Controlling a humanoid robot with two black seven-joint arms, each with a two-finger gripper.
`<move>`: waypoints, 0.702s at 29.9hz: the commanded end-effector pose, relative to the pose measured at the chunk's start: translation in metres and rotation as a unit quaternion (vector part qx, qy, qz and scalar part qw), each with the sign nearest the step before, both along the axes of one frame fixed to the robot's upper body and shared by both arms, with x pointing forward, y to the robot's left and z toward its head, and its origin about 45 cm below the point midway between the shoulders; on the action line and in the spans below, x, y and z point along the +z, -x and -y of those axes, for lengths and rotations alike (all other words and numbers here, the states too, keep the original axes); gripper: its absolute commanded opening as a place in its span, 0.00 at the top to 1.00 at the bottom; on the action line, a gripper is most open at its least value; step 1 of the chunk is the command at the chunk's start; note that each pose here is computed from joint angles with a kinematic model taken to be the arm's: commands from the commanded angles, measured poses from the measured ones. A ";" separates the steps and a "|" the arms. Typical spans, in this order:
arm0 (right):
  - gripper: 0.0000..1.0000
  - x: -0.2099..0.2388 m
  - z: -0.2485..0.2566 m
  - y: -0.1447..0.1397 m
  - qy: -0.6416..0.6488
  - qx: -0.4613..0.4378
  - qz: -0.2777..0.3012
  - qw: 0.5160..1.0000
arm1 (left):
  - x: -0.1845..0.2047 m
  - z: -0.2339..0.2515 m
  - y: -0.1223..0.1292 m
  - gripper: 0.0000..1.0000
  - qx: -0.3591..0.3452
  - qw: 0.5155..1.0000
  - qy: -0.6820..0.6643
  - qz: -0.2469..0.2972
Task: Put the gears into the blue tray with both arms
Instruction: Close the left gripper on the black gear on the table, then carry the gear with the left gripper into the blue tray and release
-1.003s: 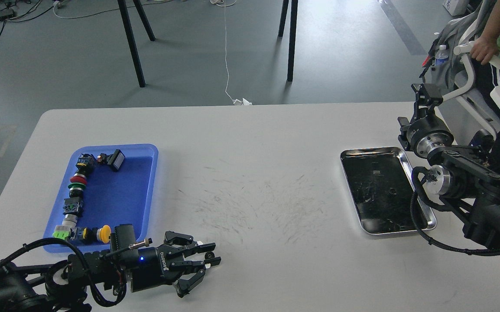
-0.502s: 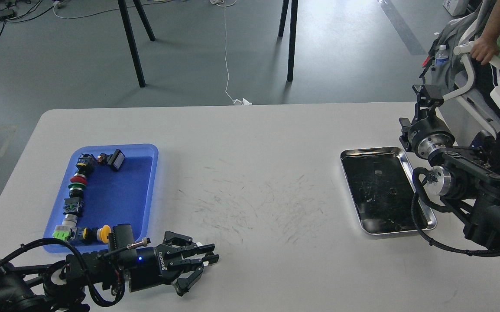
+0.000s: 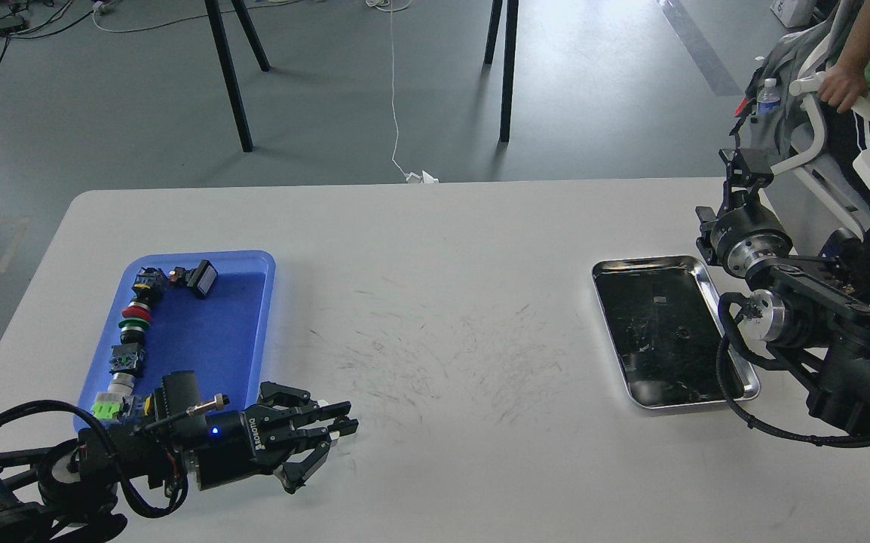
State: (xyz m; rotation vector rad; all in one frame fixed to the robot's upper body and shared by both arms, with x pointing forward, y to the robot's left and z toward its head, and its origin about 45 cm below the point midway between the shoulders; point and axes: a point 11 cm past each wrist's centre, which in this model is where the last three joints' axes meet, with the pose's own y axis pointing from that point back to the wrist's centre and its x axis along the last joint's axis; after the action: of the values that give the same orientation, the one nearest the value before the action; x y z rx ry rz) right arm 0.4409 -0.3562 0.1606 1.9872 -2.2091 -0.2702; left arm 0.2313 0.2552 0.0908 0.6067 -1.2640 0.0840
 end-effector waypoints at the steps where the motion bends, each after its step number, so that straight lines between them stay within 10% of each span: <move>1: 0.03 0.000 -0.003 -0.001 -0.002 0.003 0.001 1.000 | 0.006 -0.005 -0.005 0.78 0.006 1.000 -0.001 0.008; 21: 0.03 0.000 -0.005 -0.001 -0.003 0.005 0.001 1.000 | 0.066 -0.054 -0.089 0.78 0.106 0.990 -0.006 0.094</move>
State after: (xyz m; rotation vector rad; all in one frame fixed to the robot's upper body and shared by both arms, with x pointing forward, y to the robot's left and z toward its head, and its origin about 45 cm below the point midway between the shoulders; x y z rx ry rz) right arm 0.4417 -0.3534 0.1610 1.9952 -2.2064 -0.2706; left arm 0.3142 0.3032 0.1528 0.7381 -1.3747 0.2997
